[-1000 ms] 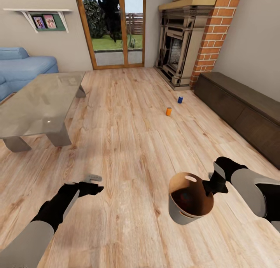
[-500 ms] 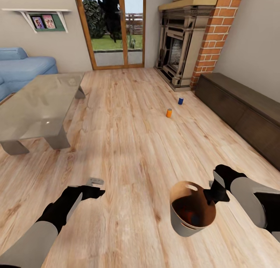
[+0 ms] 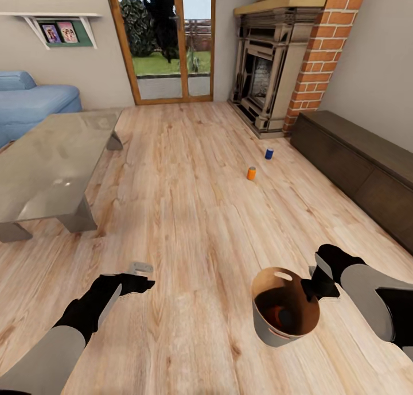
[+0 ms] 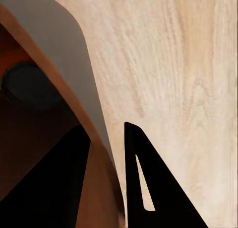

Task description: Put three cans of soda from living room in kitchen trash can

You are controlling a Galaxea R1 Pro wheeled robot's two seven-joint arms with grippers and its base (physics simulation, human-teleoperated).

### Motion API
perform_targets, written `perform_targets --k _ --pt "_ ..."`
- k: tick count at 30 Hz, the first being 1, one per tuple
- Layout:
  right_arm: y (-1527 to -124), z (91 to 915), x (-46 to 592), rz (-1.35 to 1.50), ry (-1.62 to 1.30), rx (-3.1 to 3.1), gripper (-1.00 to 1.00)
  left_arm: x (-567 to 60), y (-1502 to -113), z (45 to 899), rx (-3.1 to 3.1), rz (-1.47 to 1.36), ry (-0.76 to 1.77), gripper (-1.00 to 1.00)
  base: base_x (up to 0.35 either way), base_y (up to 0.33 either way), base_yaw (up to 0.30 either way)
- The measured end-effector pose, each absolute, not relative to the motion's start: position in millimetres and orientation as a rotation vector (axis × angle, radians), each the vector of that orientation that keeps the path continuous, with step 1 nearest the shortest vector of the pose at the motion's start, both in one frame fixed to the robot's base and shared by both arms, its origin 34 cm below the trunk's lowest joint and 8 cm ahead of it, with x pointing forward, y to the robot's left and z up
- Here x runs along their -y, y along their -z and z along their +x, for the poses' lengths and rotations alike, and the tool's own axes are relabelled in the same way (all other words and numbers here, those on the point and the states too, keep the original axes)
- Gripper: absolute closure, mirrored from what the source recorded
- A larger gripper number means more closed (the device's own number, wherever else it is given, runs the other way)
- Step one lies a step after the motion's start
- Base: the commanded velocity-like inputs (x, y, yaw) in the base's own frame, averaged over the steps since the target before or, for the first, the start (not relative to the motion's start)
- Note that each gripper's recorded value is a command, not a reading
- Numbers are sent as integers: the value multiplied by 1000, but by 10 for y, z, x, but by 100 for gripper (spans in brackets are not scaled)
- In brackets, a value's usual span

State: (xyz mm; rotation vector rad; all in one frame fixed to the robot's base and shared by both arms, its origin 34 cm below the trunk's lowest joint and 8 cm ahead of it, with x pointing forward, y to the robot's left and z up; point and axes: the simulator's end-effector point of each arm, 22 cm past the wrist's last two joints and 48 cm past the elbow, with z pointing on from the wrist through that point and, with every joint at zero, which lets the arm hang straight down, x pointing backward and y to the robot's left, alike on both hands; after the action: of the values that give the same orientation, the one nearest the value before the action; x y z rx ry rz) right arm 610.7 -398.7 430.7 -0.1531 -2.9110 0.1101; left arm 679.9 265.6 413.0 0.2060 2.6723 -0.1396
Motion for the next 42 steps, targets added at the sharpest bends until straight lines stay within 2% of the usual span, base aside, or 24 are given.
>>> perform_targets --k 14,27,42 --pt "-4239 6093 4001 -149 -110 2934 100 -2655 -4128 6797 -2673 209 138 -100 329 -73 0" --pt "-4361 5986 4633 -238 -212 2926 100 -2665 -4106 6775 -2680 207 134 -100 330 -103 0" --pt "-4361 5980 4629 -254 -200 2925 100 -2719 -4102 6783 -2681 200 100 -100 330 -110 0"
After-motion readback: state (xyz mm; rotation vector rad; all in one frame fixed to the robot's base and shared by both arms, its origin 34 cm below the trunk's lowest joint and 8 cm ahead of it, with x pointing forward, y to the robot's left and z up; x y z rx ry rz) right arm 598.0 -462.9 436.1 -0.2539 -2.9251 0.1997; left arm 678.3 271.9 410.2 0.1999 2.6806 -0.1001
